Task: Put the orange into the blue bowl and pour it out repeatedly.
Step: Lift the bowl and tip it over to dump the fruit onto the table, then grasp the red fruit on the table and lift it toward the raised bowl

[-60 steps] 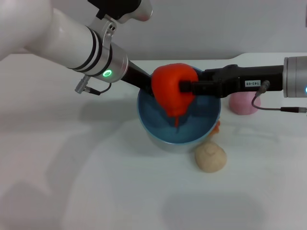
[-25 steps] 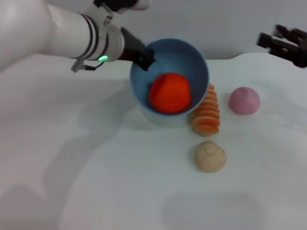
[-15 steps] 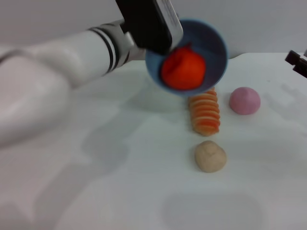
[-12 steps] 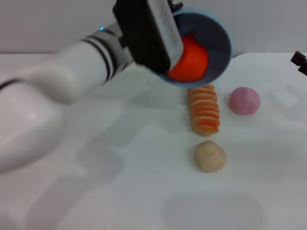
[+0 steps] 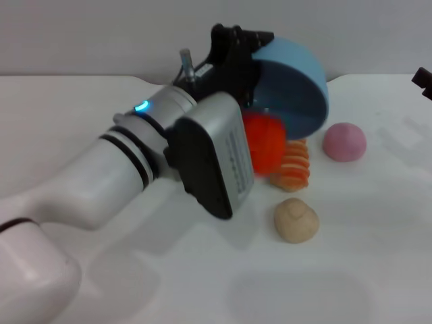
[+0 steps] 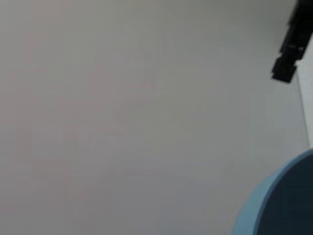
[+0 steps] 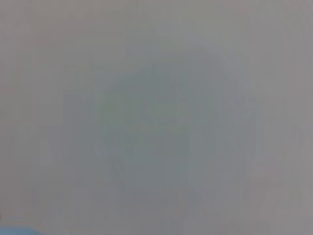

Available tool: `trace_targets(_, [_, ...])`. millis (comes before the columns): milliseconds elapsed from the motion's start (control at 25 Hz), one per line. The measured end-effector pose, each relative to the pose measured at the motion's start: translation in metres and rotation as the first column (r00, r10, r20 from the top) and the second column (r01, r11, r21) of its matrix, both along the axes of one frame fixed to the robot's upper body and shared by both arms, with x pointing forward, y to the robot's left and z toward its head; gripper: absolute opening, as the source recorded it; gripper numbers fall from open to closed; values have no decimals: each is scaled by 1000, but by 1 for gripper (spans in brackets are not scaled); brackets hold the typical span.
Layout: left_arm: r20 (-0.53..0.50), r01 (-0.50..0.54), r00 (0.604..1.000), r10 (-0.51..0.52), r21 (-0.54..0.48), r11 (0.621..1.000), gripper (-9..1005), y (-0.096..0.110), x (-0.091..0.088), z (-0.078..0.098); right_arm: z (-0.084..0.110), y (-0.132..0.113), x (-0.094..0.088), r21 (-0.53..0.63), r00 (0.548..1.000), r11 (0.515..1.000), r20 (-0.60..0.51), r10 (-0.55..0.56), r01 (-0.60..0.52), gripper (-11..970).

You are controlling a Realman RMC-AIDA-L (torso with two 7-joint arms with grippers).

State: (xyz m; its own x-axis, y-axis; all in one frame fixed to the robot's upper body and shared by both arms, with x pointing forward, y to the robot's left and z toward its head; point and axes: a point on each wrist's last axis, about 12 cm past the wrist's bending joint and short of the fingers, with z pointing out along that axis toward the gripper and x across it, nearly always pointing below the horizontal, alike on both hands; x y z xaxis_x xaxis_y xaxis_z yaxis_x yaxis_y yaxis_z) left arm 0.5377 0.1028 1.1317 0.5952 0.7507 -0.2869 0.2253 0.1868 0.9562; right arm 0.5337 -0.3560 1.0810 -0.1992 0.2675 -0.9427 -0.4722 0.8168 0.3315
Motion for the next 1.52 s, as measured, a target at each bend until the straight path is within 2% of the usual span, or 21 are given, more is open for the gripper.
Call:
trace_targets(160, [44,8,999,-7,-13,1000,0,1,-4,-6,0,1,0,0,1000,1000,0,2,-2,778])
trace_targets(280, [9,-26,1000,28,-115,993,0,2,-1,4,0,0,-1,9,1000,1000,-5,4,-4,778])
trace_targets(320, [-31,-54,998,49,-157,986,0,4,3,10,0,0,-2,17,1000,1000,-11,7,-7,778])
trace_targets(360, [-154,-133,983,96,-250,959,-1,12,21,28,0,-1,-2,25,1000,1000,-22,10,-10,777])
trace_targets(400, [-154,-133,983,96,-250,959,-1,12,21,28,1,-1,-2,38,999,999,-39,19,-17,777])
trace_targets(480, [-305,-195,947,102,-292,936,-1,20,38,40,4,-3,-1,55,996,998,-81,36,-31,777])
trace_targets(520, [-420,-233,903,89,-305,923,-1,24,50,46,6,-3,0,52,994,998,-98,45,-40,777])
trace_targets(600, [-575,-312,814,83,-312,897,-1,34,68,57,13,-5,2,37,989,997,-130,71,-66,778])
trace_targets(680, [-676,-379,730,103,-275,884,-1,41,81,61,24,-2,4,12,973,991,-189,135,-135,778])
trace_targets(720, [-729,-412,673,128,-226,883,-1,44,88,60,24,-2,4,12,973,991,-189,135,-135,778])
trace_targets(760, [-729,-412,673,128,-226,883,-1,44,88,60,29,-1,5,5,964,987,-212,159,-162,777])
trace_targets(800, [-789,-447,590,169,-145,883,-1,46,94,58,33,0,7,-6,956,982,-232,181,-187,777])
trace_targets(840, [-810,-459,555,189,-109,882,-1,46,96,57,39,2,9,-25,948,976,-248,202,-215,777])
trace_targets(880, [-848,-486,482,219,-51,872,-1,44,98,56,43,5,10,-41,938,970,-266,221,-240,778])
trace_targets(960, [-878,-527,415,240,-16,850,-1,44,101,58,51,14,13,-73,910,949,-315,269,-305,778])
trace_targets(1000, [-896,-570,368,247,-7,822,-1,47,105,62,54,29,17,-98,875,923,-369,313,-372,778])
trace_targets(1040, [-902,-586,354,248,-8,810,-1,49,108,64,54,29,17,-98,875,923,-369,313,-372,778])
trace_targets(1160, [-906,-607,346,245,-16,795,-1,54,111,67,54,52,25,-122,816,876,-443,372,-466,778])
trace_targets(1240, [-903,-613,354,241,-29,790,-1,55,114,68,52,70,31,-149,773,835,-491,403,-530,778])
trace_targets(1320, [-900,-613,363,240,-37,789,-1,54,115,67,47,86,39,-182,748,805,-525,406,-565,778])
trace_targets(1520, [-902,-619,356,245,-31,784,-1,55,116,61,27,124,63,-274,754,775,-548,361,-570,777])
